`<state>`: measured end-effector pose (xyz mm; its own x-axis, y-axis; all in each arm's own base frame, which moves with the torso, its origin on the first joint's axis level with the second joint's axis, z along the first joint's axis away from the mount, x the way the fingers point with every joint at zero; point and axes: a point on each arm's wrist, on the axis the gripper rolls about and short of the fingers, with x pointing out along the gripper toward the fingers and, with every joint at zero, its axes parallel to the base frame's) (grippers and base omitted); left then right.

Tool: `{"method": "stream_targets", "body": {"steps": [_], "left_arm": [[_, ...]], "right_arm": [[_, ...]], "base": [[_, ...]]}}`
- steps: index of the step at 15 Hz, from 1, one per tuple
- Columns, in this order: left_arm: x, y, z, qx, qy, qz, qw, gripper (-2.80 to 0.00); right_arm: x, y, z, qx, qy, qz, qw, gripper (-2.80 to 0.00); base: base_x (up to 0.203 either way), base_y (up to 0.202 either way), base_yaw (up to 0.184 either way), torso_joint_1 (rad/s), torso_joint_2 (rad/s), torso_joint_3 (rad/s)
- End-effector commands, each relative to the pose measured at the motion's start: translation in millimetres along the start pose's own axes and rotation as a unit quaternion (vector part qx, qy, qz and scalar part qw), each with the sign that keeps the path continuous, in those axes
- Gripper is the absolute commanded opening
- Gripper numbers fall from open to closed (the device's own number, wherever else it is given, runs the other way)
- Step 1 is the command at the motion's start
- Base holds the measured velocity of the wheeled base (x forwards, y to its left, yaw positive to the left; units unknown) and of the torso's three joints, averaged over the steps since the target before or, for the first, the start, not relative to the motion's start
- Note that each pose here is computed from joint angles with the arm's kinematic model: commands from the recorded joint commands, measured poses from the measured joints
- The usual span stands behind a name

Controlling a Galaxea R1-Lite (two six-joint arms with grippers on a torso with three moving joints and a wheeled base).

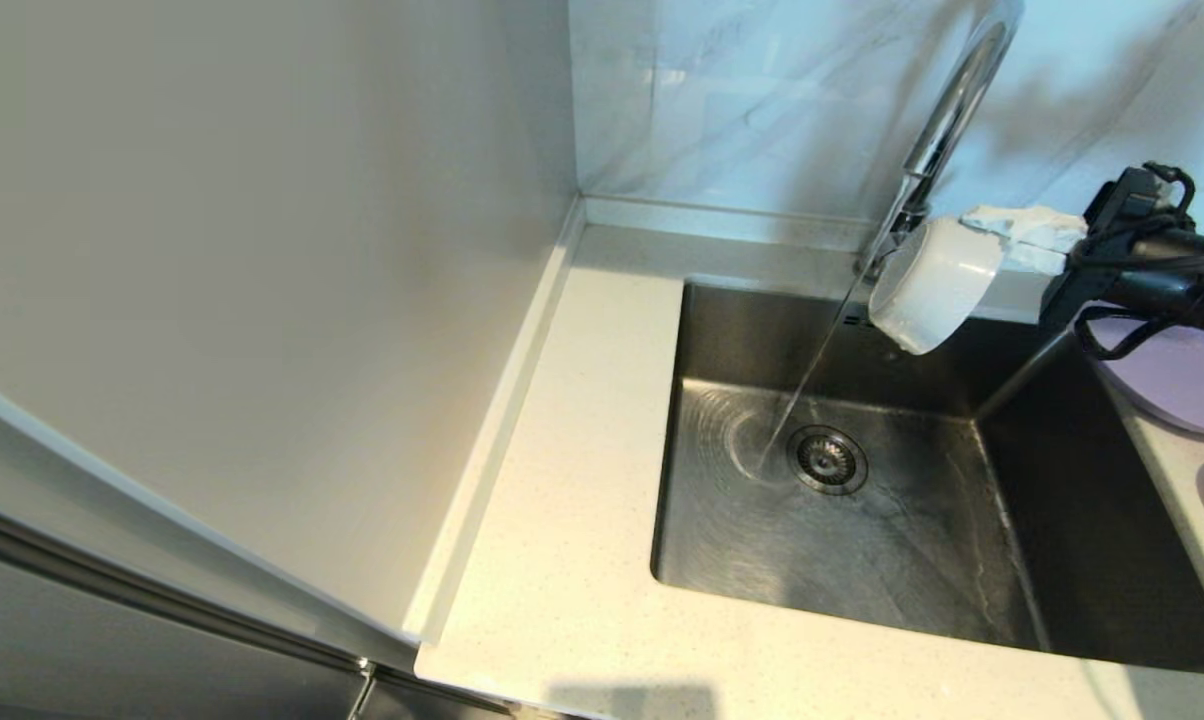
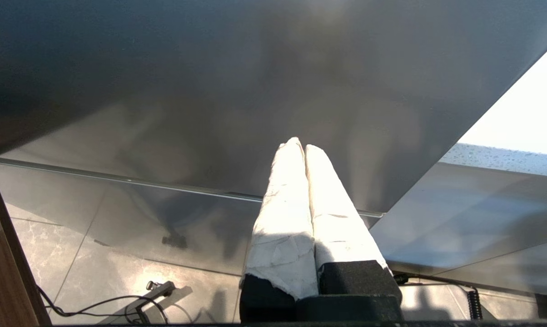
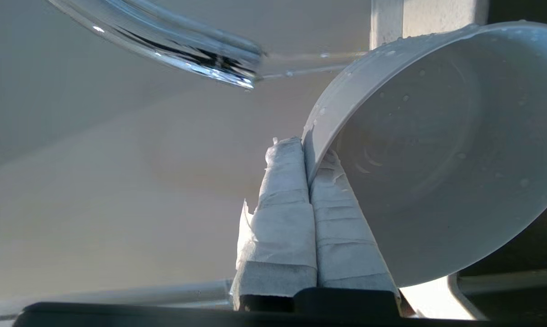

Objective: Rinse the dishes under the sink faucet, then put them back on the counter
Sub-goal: Rinse the bowl

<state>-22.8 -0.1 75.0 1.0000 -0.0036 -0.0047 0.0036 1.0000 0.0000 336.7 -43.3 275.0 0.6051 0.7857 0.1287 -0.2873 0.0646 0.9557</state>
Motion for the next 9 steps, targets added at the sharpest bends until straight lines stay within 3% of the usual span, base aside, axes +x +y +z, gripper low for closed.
{"method": "stream_targets", "body": {"steps": [1,9], "left_arm": [[0,0.0,0,0.000,0.000,0.000,1.0000,-2.80],[0,0.0,0,0.000,0.000,0.000,1.0000,-2.80]], "right_arm": [[8,-7,0,0.008,0.012,0.000,1.000,-2.80],[21,-18,9,-0.001,0.022,0.002,1.000,-2.80]], "base": [[0.000,0.000,0.000,0.000,0.00,0.000],[0.000,0.000,0.000,0.000,0.00,0.000]]}}
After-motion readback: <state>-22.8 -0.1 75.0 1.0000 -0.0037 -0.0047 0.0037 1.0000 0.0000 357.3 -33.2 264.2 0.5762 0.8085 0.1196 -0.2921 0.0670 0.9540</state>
